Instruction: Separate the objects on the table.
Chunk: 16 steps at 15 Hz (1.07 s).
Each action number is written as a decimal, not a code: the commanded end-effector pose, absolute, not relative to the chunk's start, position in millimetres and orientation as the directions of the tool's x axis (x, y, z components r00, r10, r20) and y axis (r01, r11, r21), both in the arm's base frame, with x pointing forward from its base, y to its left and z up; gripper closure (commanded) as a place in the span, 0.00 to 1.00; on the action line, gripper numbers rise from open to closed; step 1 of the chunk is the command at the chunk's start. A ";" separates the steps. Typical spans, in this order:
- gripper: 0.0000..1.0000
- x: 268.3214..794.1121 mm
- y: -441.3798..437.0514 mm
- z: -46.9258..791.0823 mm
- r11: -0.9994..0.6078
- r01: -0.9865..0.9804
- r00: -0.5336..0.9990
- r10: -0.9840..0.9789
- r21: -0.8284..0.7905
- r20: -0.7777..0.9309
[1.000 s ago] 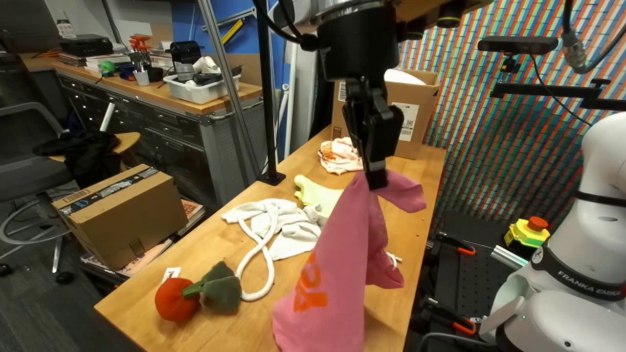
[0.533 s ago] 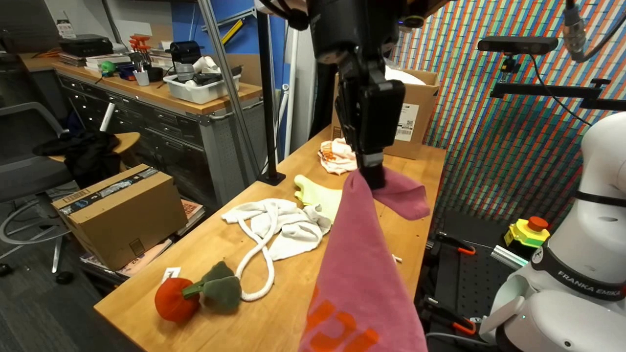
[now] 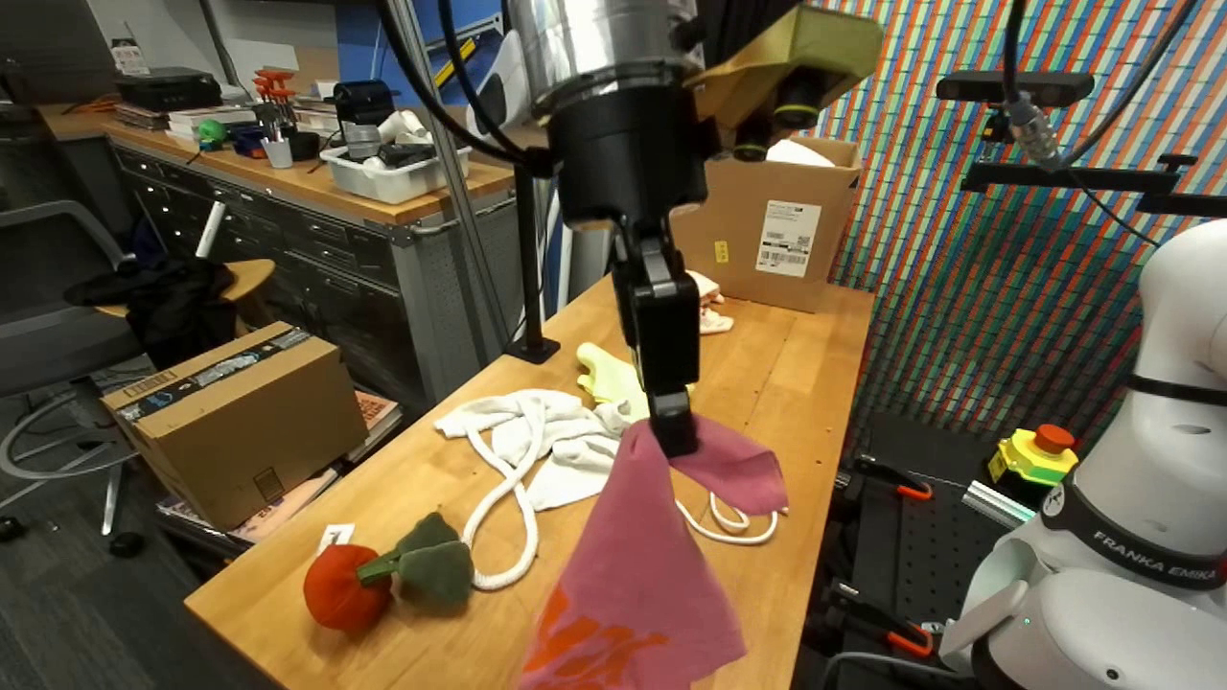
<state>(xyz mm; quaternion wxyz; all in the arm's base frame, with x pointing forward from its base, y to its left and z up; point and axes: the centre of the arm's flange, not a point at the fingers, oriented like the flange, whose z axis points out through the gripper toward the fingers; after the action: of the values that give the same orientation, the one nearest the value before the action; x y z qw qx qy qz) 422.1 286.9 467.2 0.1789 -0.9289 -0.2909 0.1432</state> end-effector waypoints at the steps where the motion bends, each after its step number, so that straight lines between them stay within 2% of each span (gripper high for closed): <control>1: 0.98 415.2 293.5 455.8 -0.764 0.461 0.780 0.591 -0.452 -0.205; 8: 0.98 413.2 296.0 436.7 -0.778 0.406 0.768 0.575 -0.479 -0.283; 9: 0.93 413.9 296.6 434.7 -0.782 0.400 0.767 0.571 -0.478 -0.292; 10: 0.68 415.1 297.3 432.0 -0.788 0.391 0.769 0.564 -0.477 -0.300; 11: 0.68 415.7 297.1 429.6 -0.789 0.390 0.769 0.562 -0.474 -0.304; 12: 0.64 416.4 297.5 427.9 -0.793 0.383 0.770 0.558 -0.474 -0.311; 16: 0.34 418.4 296.3 425.4 -0.798 0.369 0.772 0.549 -0.477 -0.322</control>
<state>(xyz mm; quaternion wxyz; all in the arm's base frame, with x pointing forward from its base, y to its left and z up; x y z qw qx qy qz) 416.4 292.2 419.0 0.1836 -0.9212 -0.2617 0.2217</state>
